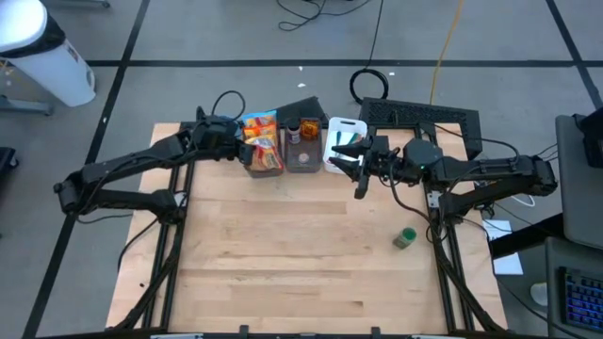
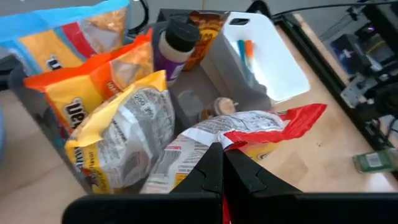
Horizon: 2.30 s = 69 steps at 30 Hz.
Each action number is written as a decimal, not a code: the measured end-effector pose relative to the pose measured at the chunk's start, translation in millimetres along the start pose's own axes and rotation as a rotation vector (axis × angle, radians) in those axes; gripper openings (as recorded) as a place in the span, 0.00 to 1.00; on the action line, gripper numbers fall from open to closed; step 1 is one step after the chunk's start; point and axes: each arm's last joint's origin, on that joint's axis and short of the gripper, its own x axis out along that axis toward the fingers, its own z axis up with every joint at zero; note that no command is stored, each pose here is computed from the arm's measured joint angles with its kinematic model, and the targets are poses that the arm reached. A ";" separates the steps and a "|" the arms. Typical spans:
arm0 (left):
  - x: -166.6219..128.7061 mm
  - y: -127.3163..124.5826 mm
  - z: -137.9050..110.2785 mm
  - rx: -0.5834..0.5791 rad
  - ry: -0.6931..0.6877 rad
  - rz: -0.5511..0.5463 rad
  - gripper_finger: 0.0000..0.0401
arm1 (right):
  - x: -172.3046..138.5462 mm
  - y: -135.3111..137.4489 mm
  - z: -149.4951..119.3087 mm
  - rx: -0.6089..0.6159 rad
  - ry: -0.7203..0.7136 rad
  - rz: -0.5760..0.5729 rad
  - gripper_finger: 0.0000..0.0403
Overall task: Pick & Place Food Item
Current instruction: Put the red noodle pack into the left black bin
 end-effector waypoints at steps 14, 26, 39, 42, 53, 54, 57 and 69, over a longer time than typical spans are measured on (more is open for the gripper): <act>1.7 8.4 -3.7 -0.028 0.020 0.117 0.00 | 0.0 0.0 0.0 -0.003 0.000 0.000 0.34; 3.2 11.9 -4.4 -0.050 -0.004 0.200 0.00 | 0.0 0.0 0.0 -0.003 0.000 0.001 0.33; 3.3 12.8 -4.4 -0.018 0.043 0.145 0.00 | 0.0 0.0 0.0 -0.004 0.000 0.001 0.33; 8.1 15.7 -3.3 -0.012 0.064 0.136 0.00 | 0.0 0.1 -0.1 -0.001 0.001 0.005 0.33; 51.9 20.1 -5.8 -0.005 0.164 0.068 0.00 | 0.0 0.5 -1.5 0.001 0.018 0.024 0.33; 53.4 20.2 -5.7 -0.006 0.163 0.066 0.00 | 0.0 0.5 -1.5 0.003 0.018 0.024 0.33; 56.0 21.0 -5.9 -0.014 0.165 0.071 0.02 | 0.0 0.5 -2.0 0.019 0.024 0.023 0.33; 54.7 33.0 8.1 -0.081 0.138 -0.016 0.03 | -0.1 0.3 -3.0 0.020 0.034 0.021 0.33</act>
